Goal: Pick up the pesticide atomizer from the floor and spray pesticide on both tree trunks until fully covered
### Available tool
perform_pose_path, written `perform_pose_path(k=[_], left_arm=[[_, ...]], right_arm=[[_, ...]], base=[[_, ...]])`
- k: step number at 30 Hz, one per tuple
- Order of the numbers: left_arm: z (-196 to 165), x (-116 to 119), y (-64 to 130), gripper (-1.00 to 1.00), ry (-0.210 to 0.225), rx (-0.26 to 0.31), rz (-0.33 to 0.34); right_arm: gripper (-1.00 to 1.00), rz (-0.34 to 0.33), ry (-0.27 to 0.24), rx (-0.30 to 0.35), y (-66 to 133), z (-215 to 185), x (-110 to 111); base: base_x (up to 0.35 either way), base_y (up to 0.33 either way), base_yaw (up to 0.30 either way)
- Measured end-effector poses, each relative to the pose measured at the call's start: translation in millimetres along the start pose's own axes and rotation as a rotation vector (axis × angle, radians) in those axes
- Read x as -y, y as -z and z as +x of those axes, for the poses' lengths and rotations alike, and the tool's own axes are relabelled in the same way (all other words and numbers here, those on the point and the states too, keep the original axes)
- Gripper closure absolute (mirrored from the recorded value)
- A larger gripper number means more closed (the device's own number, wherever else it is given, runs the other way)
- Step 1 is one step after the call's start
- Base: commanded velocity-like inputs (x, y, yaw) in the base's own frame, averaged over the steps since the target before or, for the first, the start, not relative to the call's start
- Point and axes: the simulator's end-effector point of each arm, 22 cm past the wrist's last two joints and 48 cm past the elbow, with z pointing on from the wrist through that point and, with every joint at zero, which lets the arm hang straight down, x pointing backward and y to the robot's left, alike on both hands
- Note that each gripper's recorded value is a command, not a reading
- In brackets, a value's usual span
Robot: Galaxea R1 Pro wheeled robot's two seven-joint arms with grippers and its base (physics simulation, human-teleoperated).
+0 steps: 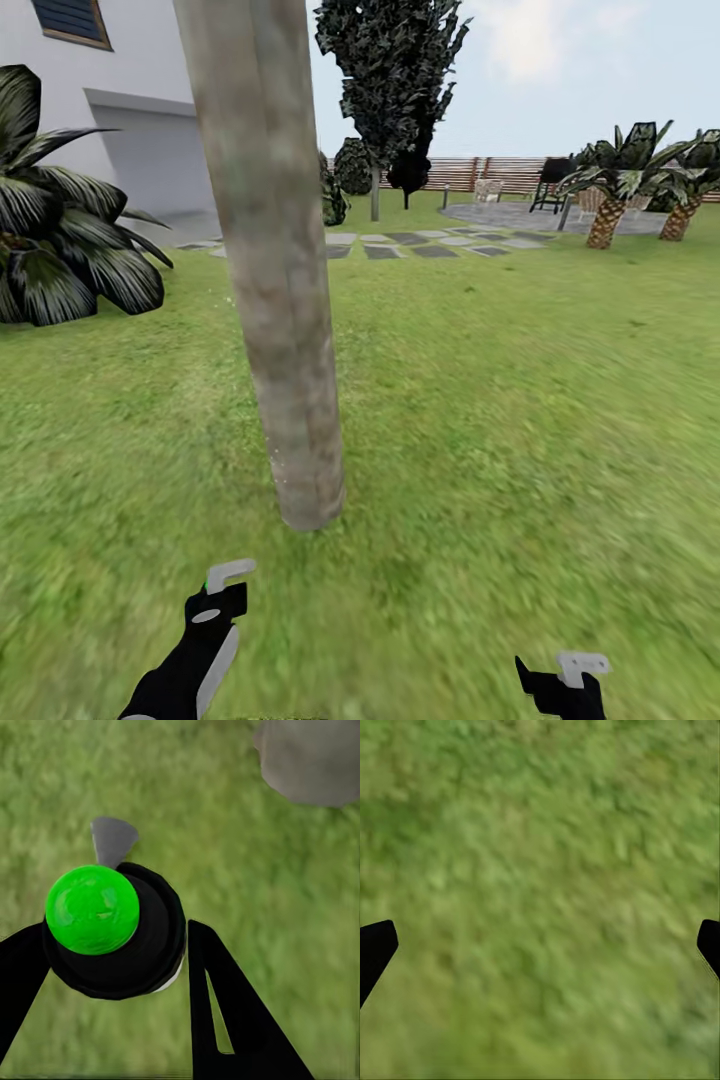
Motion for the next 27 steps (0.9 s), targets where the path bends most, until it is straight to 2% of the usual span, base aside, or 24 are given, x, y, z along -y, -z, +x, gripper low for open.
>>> perform_pose_path(k=[7, 12, 15, 18, 19, 21, 22, 23, 25, 27], left_arm=[[-0.4, 0.7, 0.2, 1.00, -0.002, 0.002, 0.001], [-1.2, 8.8, 0.6, 1.00, -0.016, 0.006, 0.022], [-10.2, 15.7, 0.6, 1.00, -0.017, 0.011, 0.034], [-46.9, 28.7, 2.6, 1.00, -0.027, 0.048, 0.054], [-63.7, 33.5, 3.6, 1.00, -0.031, 0.051, 0.060], [-101.9, 45.8, 10.3, 1.00, -0.028, 0.090, 0.081], [-113.9, 53.9, 14.8, 1.00, -0.040, 0.114, 0.097], [-126.1, 70.7, 22.7, 1.00, -0.070, 0.143, 0.133], [-125.5, 84.5, 28.2, 1.00, -0.095, 0.131, 0.161], [-128.4, 94.2, 32.6, 1.00, -0.101, 0.129, 0.191]], right_arm=[[-1.00, 0.000, 0.000, 0.000, 0.0, -0.1, 0.0], [-1.00, 0.004, 0.000, -0.004, -0.2, 1.6, 1.1], [-1.00, 0.006, 0.000, -0.004, -0.2, 2.2, 2.1], [-1.00, 0.008, 0.001, -0.003, -0.2, 1.7, 3.3], [-1.00, 0.010, 0.001, -0.003, -0.2, 1.4, 4.5], [-1.00, 0.010, 0.002, -0.003, -0.1, 1.5, 5.0], [-1.00, 0.009, 0.001, -0.004, -0.1, 1.8, 4.5], [-1.00, 0.009, 0.001, -0.005, -0.1, 2.1, 4.0], [-1.00, 0.010, 0.002, -0.004, -0.2, 1.7, 5.0], [-1.00, 0.010, 0.001, -0.003, -0.1, 1.8, 5.0]], base=[[0.000, -0.234, 0.271], [0.000, -0.027, 0.230], [0.000, -0.001, 0.054], [0.000, 0.000, 0.007], [0.000, 0.000, 0.001], [0.000, 0.000, 0.000], [0.000, 0.000, 0.000], [0.000, 0.000, 0.000], [0.000, 0.000, 0.000], [0.000, 0.000, 0.000]])
